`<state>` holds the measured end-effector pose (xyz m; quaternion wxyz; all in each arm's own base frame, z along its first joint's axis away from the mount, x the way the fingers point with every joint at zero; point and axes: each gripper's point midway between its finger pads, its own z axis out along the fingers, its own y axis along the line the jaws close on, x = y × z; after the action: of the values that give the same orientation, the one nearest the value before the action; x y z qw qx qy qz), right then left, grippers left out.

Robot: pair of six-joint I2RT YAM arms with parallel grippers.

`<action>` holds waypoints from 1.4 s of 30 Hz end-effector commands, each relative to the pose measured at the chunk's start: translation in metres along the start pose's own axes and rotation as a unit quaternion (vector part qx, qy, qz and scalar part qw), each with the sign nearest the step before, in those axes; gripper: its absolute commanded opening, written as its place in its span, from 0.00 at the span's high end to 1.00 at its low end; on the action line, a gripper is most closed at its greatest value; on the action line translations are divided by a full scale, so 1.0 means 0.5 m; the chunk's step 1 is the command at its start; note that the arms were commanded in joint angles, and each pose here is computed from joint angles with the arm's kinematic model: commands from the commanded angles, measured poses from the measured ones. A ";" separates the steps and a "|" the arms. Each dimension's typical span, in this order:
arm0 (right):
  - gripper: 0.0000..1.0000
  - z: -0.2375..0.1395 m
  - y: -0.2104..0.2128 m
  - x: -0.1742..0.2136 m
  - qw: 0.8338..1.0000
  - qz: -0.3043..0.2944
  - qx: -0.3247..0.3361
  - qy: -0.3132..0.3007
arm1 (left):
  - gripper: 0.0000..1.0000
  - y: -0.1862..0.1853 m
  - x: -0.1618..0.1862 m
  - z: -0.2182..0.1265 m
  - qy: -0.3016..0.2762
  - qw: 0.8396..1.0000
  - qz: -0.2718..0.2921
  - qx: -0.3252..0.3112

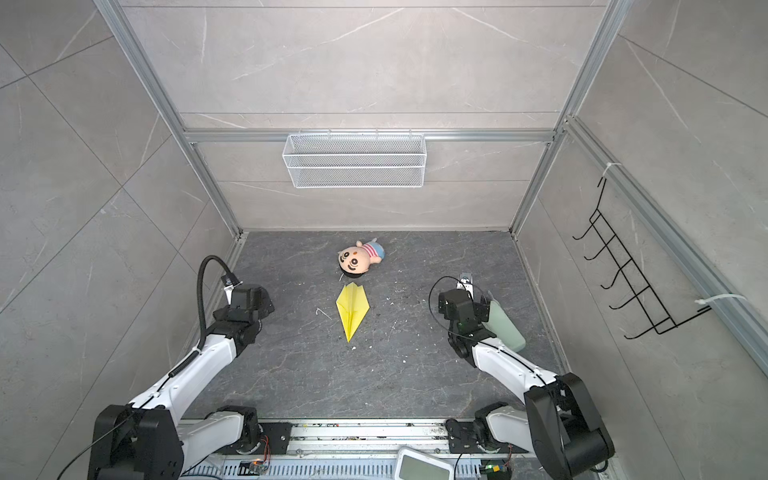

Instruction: Fold a paper plane with a square sheet of paper (pick it up from the middle)

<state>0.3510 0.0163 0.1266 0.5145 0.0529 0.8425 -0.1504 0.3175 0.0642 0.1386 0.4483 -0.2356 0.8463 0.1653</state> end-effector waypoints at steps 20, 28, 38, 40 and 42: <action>0.01 0.078 0.061 0.026 0.985 0.012 -0.155 -0.070 | 0.01 -0.173 0.033 0.078 -0.100 0.950 0.112 0.273; 0.01 0.086 0.046 0.027 0.988 0.022 -0.137 -0.064 | 0.00 -0.156 0.044 0.107 -0.093 0.956 0.087 0.265; 0.01 0.088 0.049 0.025 0.988 0.022 -0.140 -0.064 | 0.00 -0.154 0.044 0.111 -0.089 0.958 0.085 0.260; 0.01 0.088 0.050 0.026 0.988 0.022 -0.141 -0.063 | 0.00 -0.153 0.045 0.111 -0.089 0.958 0.085 0.260; 0.01 0.088 0.048 0.025 0.988 0.022 -0.140 -0.064 | 0.00 -0.153 0.046 0.111 -0.088 0.958 0.085 0.260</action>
<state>0.3866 0.0242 0.0910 0.5695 -0.0148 0.8213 -0.0297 0.3732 0.0215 0.0624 0.5166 -0.0240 0.8559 0.0010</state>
